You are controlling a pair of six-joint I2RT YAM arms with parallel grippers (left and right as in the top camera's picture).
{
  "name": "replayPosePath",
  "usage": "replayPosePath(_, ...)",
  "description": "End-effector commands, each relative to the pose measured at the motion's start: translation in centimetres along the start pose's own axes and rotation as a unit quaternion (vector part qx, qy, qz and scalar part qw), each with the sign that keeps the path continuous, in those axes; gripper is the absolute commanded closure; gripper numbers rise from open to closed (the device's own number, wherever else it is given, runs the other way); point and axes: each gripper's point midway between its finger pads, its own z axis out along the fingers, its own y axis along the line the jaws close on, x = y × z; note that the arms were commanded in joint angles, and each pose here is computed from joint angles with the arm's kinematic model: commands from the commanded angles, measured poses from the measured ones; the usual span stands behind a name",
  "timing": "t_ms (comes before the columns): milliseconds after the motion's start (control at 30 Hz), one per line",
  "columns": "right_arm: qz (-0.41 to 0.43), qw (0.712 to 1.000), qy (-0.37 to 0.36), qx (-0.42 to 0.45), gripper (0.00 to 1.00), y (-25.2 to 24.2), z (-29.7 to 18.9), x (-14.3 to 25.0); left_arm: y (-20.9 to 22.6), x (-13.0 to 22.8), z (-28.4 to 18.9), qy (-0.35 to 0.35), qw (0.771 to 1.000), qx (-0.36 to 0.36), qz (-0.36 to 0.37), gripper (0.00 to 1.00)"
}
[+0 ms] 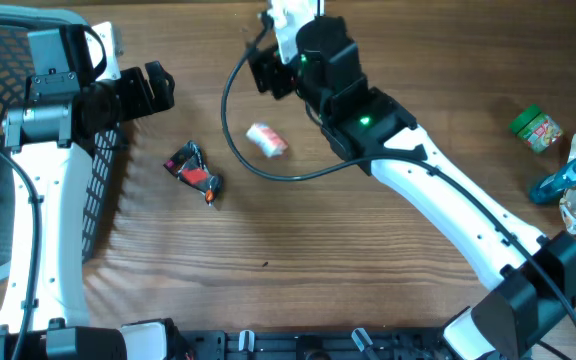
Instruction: Scan the item barcode
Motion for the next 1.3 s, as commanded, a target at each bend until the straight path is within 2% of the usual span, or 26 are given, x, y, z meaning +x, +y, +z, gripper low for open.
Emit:
replayPosePath(0,0.116,0.989,0.085,-0.021,0.03,1.1,-0.2,4.0,-0.3,-0.5,-0.8,-0.013,1.000,0.001,0.016,0.00)
replayPosePath(167,0.232,0.952,0.199,-0.018,0.00,2.3,0.3,10.1,-0.3,-0.5,-0.8,-0.013,1.000,0.001,0.016,0.00)
replayPosePath(333,0.294,0.919,0.259,-0.035,0.00,3.5,-0.3,12.5,-0.3,-0.5,-0.8,-0.013,1.000,0.001,0.016,0.00)
replayPosePath(467,0.393,0.851,0.346,0.025,0.00,2.2,-1.6,16.5,-0.3,-0.5,-0.8,-0.013,1.000,0.001,0.016,0.00)
replayPosePath(567,0.403,0.847,0.345,-0.001,0.00,3.0,-1.4,16.1,-0.3,-0.5,-0.8,-0.013,1.000,0.001,0.016,0.00)
replayPosePath(633,0.413,0.832,0.368,-0.025,0.00,4.2,-2.1,16.3,-0.3,-0.5,-0.8,-0.013,1.000,0.001,0.016,0.00)
replayPosePath(667,0.404,0.833,0.377,-0.016,0.00,3.9,-2.4,16.9,-0.3,-0.5,-0.8,-0.013,1.000,0.001,0.016,0.00)
replayPosePath(733,0.444,0.818,0.366,0.006,0.00,3.7,-1.8,16.8,-0.3,-0.5,-0.8,-0.013,1.000,0.001,0.016,0.00)
replayPosePath(833,0.475,0.793,0.379,-0.040,0.01,5.7,-1.6,16.0,-0.3,-0.5,-0.8,-0.013,1.000,0.001,0.016,0.00)
replayPosePath(933,0.473,0.786,0.395,-0.039,0.01,7.3,0.5,16.8,-0.3,-0.5,-0.8,-0.013,1.000,0.001,0.016,0.00)
replayPosePath(1033,0.476,0.766,0.432,-0.013,0.01,8.5,2.7,18.3,-0.3,-0.5,-0.8,-0.013,1.000,0.001,0.016,0.00)
replayPosePath(1100,0.482,0.749,0.453,0.037,0.07,8.1,3.5,19.3,-0.3,-0.5,-0.8,-0.013,1.000,0.001,0.016,0.00)
replayPosePath(1167,0.505,0.715,0.465,0.132,0.11,6.8,3.0,20.4,-0.3,-0.5,-0.8,-0.013,1.000,0.001,0.016,0.00)
replayPosePath(1200,0.514,0.704,0.461,0.164,0.08,6.3,2.6,20.5,-0.3,-0.5,-0.8,-0.013,1.000,0.001,0.016,0.00)
replayPosePath(1267,0.527,0.698,0.453,0.174,0.01,6.4,2.8,20.3,-0.3,-0.5,-0.8,-0.013,1.000,0.001,0.016,0.00)
